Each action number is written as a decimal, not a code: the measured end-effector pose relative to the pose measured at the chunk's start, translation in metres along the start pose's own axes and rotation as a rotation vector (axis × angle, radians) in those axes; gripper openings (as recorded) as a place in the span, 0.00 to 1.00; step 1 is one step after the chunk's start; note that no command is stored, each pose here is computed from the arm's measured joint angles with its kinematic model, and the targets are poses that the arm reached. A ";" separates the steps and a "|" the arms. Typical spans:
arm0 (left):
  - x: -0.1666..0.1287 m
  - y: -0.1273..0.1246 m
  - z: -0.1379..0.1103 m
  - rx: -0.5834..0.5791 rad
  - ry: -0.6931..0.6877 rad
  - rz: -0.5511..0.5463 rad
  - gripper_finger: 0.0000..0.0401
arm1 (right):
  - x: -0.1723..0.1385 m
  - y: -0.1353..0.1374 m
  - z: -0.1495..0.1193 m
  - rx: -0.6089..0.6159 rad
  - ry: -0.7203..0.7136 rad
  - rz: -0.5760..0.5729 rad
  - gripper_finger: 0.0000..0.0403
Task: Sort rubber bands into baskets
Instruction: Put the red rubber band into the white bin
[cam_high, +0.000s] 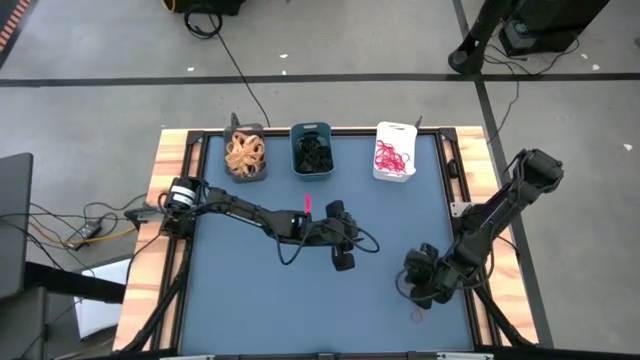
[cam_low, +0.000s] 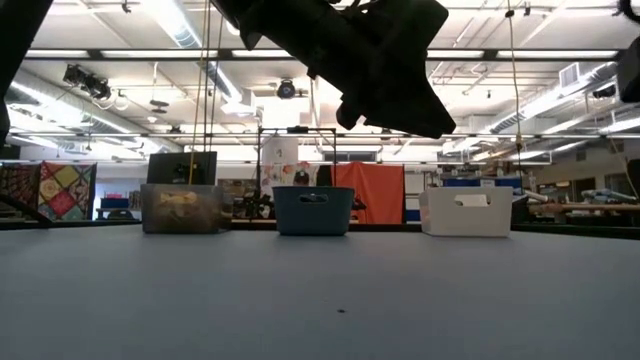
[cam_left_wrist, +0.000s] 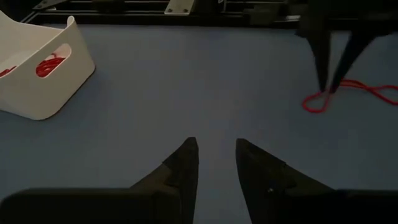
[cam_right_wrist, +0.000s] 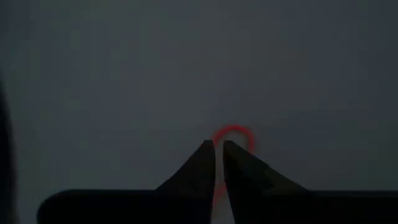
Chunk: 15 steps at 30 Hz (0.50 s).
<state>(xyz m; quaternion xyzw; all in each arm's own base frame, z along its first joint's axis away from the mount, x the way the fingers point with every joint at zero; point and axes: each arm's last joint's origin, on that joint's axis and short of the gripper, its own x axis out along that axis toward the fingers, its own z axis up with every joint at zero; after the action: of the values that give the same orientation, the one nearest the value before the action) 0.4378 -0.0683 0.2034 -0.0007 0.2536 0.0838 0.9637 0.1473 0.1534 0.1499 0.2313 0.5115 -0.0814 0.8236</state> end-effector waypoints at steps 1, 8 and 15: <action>0.000 0.000 0.000 0.002 0.000 0.000 0.28 | 0.001 0.002 0.000 -0.002 0.001 0.012 0.12; 0.000 0.000 0.000 0.004 0.000 0.003 0.28 | 0.016 0.000 -0.008 0.035 0.095 -0.053 0.30; 0.000 -0.001 -0.001 0.004 0.006 0.001 0.28 | 0.028 0.001 -0.011 0.009 0.117 -0.095 0.47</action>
<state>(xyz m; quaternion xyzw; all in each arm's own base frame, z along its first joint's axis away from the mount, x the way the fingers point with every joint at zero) 0.4371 -0.0698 0.2028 0.0011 0.2567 0.0836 0.9629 0.1515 0.1625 0.1215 0.2146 0.5689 -0.1091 0.7864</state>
